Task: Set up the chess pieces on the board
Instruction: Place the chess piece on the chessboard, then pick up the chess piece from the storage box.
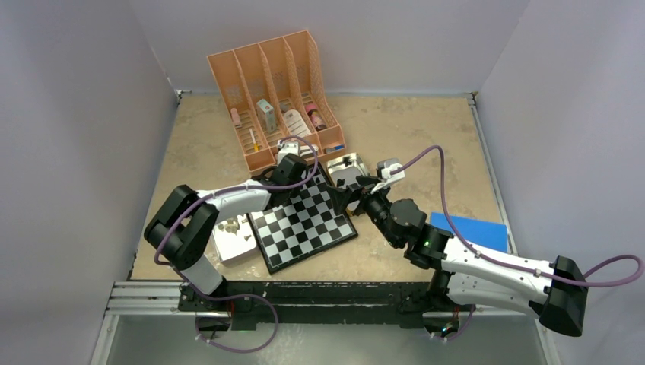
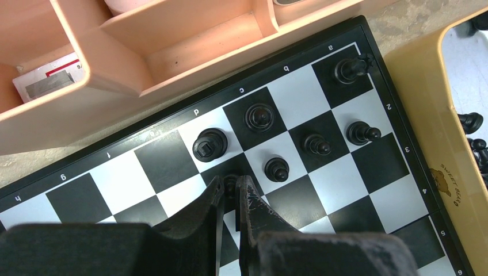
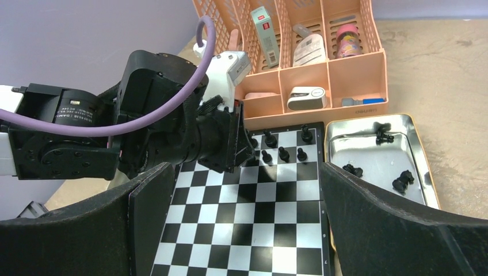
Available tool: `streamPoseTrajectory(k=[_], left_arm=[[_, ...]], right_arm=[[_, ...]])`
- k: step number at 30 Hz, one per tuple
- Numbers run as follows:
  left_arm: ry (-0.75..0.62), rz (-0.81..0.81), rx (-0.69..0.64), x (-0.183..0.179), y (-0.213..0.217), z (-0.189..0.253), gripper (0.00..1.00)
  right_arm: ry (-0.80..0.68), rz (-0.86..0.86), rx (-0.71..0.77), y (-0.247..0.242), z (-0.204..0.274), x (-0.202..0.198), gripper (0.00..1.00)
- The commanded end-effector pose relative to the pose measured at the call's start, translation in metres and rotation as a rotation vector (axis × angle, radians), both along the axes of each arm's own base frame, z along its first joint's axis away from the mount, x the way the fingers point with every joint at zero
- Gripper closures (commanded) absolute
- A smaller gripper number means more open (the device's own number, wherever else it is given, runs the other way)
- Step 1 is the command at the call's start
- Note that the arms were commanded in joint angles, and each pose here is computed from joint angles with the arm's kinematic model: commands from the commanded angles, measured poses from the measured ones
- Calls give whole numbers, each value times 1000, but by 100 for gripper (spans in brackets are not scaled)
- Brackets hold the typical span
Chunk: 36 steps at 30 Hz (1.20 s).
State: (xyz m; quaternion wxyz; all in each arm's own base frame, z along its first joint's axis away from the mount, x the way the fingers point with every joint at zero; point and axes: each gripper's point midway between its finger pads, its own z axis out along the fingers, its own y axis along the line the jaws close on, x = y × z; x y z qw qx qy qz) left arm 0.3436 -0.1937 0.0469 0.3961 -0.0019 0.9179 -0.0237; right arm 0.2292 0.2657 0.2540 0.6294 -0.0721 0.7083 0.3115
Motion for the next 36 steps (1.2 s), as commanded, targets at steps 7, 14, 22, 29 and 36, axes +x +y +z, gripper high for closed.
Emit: streamPoseTrajectory(k=[7, 14, 22, 29, 36], left_arm=[[9, 2, 15, 1, -1, 5, 87], [8, -8, 9, 1, -6, 12, 78], [11, -25, 2, 2, -12, 15, 74], [-1, -40, -73, -3, -20, 36, 72], [-58, -68, -238, -21, -27, 85, 66]], right_arm=[[-29, -27, 43, -2, 14, 4, 1], [-29, -22, 41, -1, 13, 4, 1], [-26, -14, 38, 2, 13, 4, 1], [-16, -9, 37, 5, 12, 4, 1], [18, -7, 42, 11, 11, 6, 1]])
